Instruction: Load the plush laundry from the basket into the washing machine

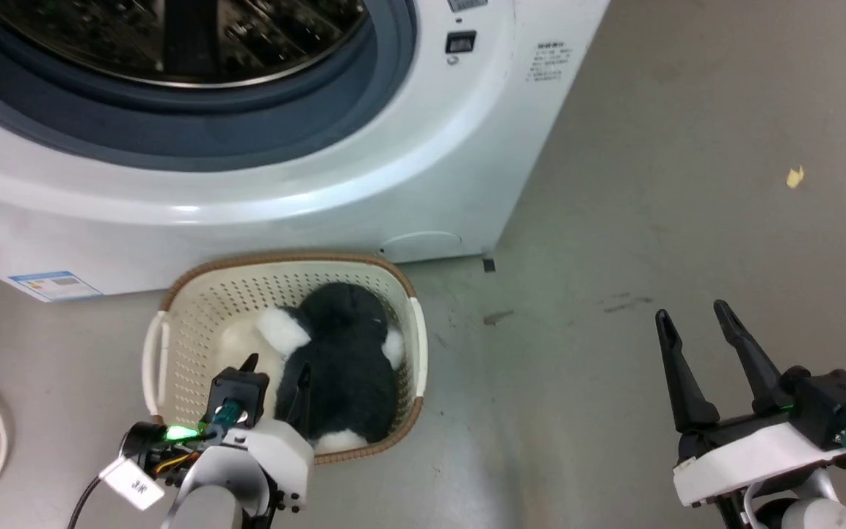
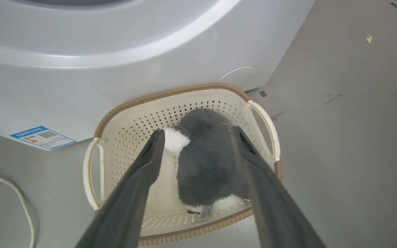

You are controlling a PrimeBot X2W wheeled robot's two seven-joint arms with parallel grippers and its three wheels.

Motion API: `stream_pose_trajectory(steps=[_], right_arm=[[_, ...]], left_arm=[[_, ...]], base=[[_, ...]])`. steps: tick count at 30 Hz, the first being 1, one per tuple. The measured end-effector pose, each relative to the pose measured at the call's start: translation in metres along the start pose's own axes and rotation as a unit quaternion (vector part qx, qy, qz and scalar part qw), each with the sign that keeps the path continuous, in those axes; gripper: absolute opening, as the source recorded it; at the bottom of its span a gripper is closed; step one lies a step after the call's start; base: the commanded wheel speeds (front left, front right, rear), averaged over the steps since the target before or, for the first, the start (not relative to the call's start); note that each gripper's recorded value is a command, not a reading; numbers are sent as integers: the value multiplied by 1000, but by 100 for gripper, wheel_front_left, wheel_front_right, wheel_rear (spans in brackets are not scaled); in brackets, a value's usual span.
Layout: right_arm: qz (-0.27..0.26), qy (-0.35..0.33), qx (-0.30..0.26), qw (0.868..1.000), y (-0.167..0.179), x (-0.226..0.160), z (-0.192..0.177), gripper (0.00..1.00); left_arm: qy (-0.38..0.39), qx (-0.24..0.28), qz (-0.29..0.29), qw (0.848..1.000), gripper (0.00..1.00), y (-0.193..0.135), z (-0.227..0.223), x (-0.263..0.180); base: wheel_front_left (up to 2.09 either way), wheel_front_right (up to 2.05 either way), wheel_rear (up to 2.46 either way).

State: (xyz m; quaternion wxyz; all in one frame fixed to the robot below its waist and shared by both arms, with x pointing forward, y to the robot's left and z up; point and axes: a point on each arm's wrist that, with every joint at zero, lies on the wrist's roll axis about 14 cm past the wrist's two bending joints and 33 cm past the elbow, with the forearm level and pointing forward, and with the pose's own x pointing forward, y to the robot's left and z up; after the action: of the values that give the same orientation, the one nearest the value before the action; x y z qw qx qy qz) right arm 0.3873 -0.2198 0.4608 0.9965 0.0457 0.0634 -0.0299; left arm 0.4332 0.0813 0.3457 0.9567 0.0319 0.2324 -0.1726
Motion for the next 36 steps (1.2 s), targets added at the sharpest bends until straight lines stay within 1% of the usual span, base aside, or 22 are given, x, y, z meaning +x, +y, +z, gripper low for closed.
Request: stream_pose_trajectory(steps=[9,14,22,28,32,36], right_arm=[[-11,9,9,1000,-7,8,-11,100],[-18,14,14,1000,-11,12,-16,100],[-36,26,21,999,-22,16,-29,100],[-46,34,26,998,-28,21,-38,100],[-51,39,29,997,-31,25,-44,100],[-61,50,32,996,-36,25,-53,100]], left_arm=[[91,0,-33,995,100,-10,-44,26],[148,15,-53,987,100,-14,-74,36],[181,8,-69,981,100,-14,-94,61],[224,-3,-78,971,100,-15,-115,79],[265,12,-89,960,100,-15,-132,91],[293,17,-102,950,100,-22,-145,103]], base=[[0,0,0],[0,0,0],[0,0,0],[0,0,0],[0,0,0],[0,0,0]])
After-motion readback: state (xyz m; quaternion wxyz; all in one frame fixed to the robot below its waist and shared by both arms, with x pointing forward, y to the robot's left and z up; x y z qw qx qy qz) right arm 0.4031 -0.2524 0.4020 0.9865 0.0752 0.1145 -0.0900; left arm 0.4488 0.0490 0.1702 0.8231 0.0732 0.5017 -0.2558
